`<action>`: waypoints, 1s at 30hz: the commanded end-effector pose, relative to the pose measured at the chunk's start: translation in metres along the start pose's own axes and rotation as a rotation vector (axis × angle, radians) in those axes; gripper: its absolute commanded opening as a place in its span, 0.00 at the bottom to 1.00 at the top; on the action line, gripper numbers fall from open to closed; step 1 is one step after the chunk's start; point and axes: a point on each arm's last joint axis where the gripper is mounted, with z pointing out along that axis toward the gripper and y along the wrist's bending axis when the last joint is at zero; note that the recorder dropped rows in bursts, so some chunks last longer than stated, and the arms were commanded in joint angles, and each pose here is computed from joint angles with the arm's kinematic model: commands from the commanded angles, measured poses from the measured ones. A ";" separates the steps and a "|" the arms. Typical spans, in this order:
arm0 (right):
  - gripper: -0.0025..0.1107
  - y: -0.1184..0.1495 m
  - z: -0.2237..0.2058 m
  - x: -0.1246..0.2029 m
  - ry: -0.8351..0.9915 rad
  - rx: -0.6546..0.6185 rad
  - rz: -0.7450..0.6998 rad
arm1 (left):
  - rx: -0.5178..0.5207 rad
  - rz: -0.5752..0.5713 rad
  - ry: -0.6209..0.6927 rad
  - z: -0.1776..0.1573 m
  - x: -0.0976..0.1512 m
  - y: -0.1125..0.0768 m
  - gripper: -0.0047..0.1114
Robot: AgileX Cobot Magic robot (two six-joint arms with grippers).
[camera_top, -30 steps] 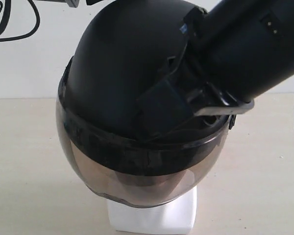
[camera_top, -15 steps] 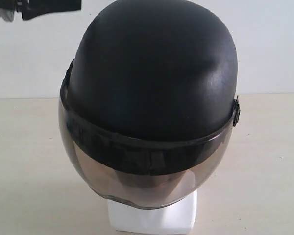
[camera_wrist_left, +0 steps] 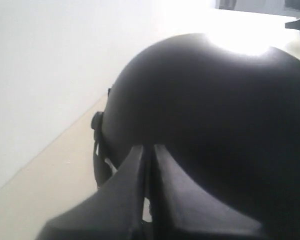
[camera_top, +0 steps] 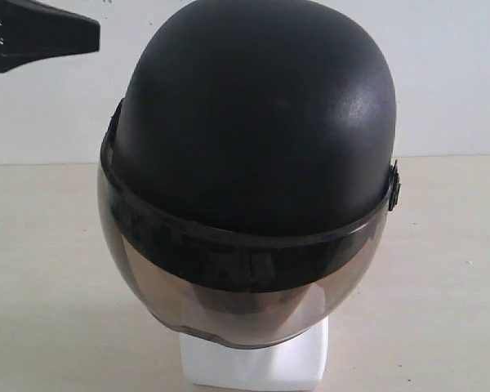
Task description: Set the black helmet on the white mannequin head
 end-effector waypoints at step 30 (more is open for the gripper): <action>0.02 0.041 0.124 0.014 0.061 -1.152 0.621 | -0.085 0.003 -0.001 -0.013 0.007 -0.016 0.08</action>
